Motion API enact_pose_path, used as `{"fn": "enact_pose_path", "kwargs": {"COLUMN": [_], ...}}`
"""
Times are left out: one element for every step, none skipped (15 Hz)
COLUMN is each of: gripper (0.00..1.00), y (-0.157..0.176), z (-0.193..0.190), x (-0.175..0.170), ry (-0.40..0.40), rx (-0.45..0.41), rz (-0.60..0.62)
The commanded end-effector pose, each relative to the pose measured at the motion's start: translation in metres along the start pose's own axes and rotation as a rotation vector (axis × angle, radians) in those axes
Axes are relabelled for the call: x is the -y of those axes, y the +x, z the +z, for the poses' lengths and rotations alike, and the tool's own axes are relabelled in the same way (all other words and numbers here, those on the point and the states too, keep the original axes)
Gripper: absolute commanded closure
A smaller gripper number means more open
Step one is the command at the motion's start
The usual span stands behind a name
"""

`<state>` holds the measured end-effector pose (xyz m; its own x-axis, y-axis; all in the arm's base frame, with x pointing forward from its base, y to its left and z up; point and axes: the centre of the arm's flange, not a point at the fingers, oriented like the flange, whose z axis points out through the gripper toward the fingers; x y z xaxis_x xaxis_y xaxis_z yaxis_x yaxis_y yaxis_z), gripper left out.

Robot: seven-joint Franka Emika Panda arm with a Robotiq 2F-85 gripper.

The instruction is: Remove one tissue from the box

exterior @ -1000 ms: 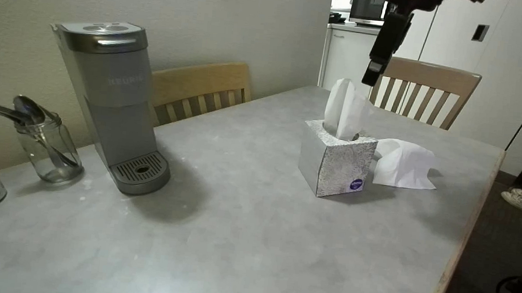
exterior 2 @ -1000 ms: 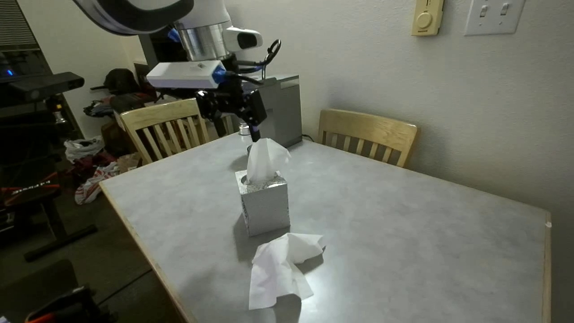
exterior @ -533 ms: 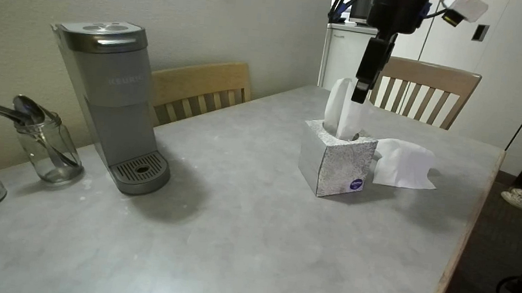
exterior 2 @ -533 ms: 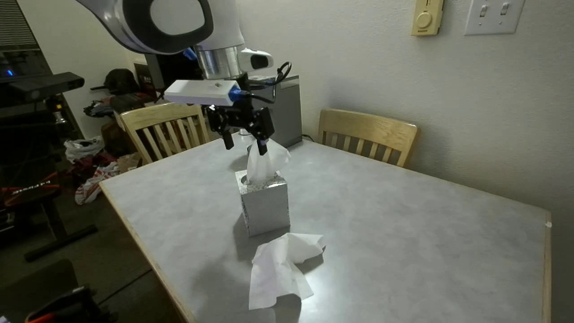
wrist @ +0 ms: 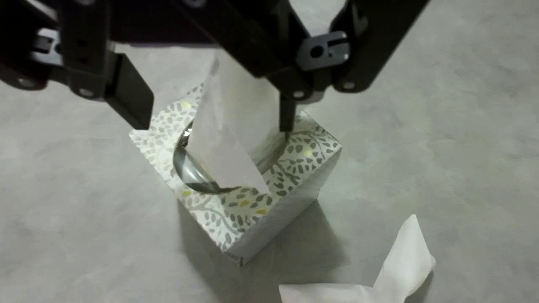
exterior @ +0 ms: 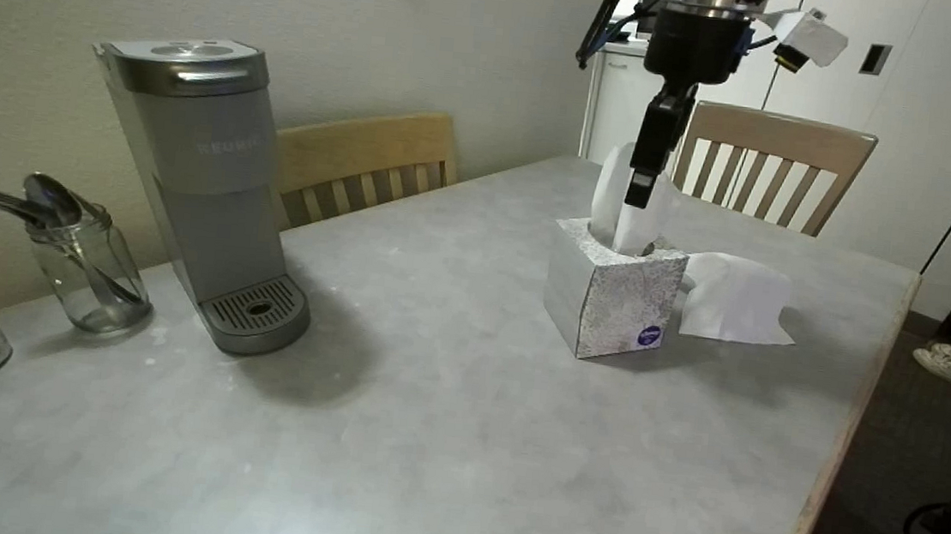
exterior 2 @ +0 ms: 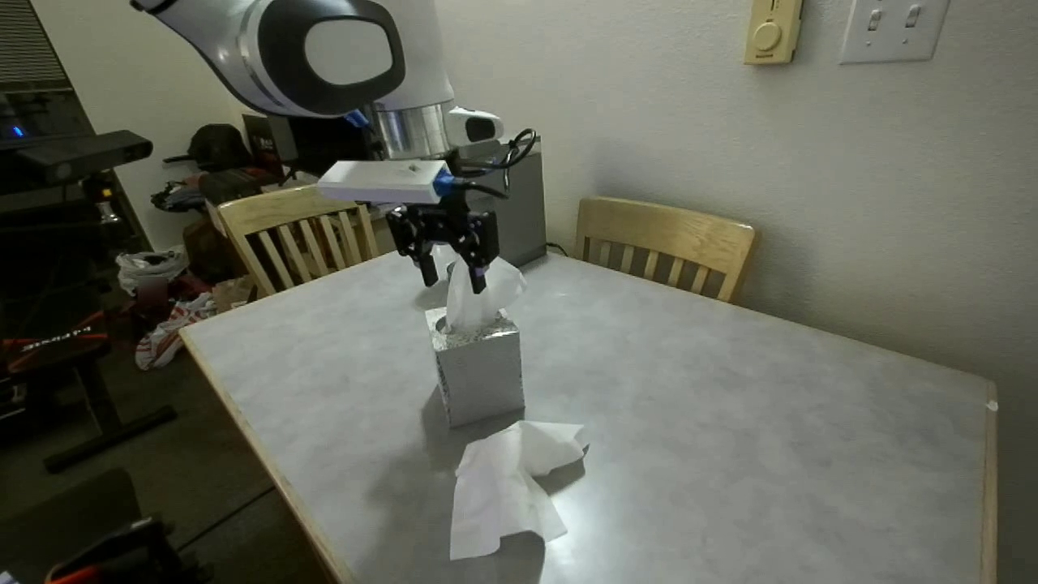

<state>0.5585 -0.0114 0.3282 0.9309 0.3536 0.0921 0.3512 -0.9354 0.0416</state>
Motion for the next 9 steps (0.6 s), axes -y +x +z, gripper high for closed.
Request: {"fn": "enact_pose_path", "kwargs": {"gripper": [0.54,0.62,0.67,0.76,0.81,0.90,0.95,0.98,1.00], "y": [0.006,0.006,0.005,0.005,0.004,0.004,0.003,0.003,0.002], "z": [0.004,0.003,0.001,-0.002,-0.006,-0.009,-0.013,-0.016,-0.021], "x": [-0.005,-0.005,-0.005,-0.005,-0.004,-0.003,-0.002,-0.002,-0.001], "ry": [-0.030,-0.038,-0.043,-0.045,-0.045,-0.045,-0.045,-0.044,-0.043], "rx": [-0.004,-0.002,0.001,0.005,0.006,0.005,0.002,-0.001,-0.003], "rz": [-0.040,-0.046,-0.051,-0.053,-0.055,-0.059,-0.058,-0.057,-0.053]}}
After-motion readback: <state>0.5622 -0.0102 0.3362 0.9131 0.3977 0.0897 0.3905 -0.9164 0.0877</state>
